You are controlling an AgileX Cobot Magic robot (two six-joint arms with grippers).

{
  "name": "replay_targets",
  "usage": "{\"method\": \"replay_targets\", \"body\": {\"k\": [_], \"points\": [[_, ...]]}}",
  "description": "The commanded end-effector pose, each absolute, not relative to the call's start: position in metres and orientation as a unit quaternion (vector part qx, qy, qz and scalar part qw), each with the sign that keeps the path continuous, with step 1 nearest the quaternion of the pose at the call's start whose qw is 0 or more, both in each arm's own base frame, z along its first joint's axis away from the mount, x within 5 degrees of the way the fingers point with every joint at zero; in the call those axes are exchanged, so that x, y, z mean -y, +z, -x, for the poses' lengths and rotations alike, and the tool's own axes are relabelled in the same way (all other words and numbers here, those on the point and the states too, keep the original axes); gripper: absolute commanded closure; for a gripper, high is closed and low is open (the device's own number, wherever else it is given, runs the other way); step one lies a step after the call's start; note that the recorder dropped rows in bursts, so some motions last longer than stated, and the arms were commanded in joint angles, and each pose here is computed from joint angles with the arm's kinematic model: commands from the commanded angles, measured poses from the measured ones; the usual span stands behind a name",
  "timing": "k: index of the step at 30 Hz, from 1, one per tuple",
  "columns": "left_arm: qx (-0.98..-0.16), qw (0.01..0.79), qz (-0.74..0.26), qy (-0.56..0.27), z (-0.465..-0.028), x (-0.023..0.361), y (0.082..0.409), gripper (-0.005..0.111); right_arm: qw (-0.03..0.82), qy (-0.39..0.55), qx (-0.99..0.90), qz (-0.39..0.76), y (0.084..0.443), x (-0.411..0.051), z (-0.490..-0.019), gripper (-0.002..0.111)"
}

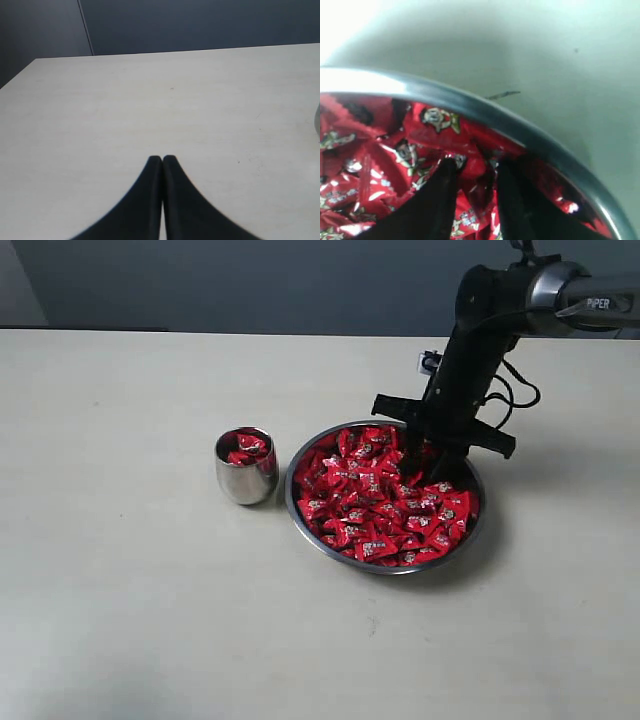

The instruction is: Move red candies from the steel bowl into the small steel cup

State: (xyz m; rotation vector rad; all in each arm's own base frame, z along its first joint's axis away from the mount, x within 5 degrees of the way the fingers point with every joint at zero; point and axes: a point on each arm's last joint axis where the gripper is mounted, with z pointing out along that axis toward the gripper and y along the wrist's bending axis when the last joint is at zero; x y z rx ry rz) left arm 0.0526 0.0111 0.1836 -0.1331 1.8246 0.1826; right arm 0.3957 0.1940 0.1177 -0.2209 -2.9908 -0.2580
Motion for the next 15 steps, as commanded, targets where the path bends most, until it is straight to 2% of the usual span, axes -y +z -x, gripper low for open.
{"method": "replay_targets", "body": {"k": [1,6,15], "points": [[-0.787,0.61,0.055,0.078,-0.0526,-0.0108,0.183,0.106,0.057,-0.074,0.993,0.066,0.1182,-0.1906,-0.3981,0.094],[-0.787,0.61,0.055,0.078,-0.0526,-0.0108,0.183,0.106,0.058,-0.077,0.993,0.067,0.1183,-0.191,-0.3979,0.108],[-0.787,0.61,0.055,0.078,-0.0526,-0.0108,0.183,0.106,0.061,-0.077,0.993,0.066,0.1251,-0.1908,-0.3966,0.109]]}}
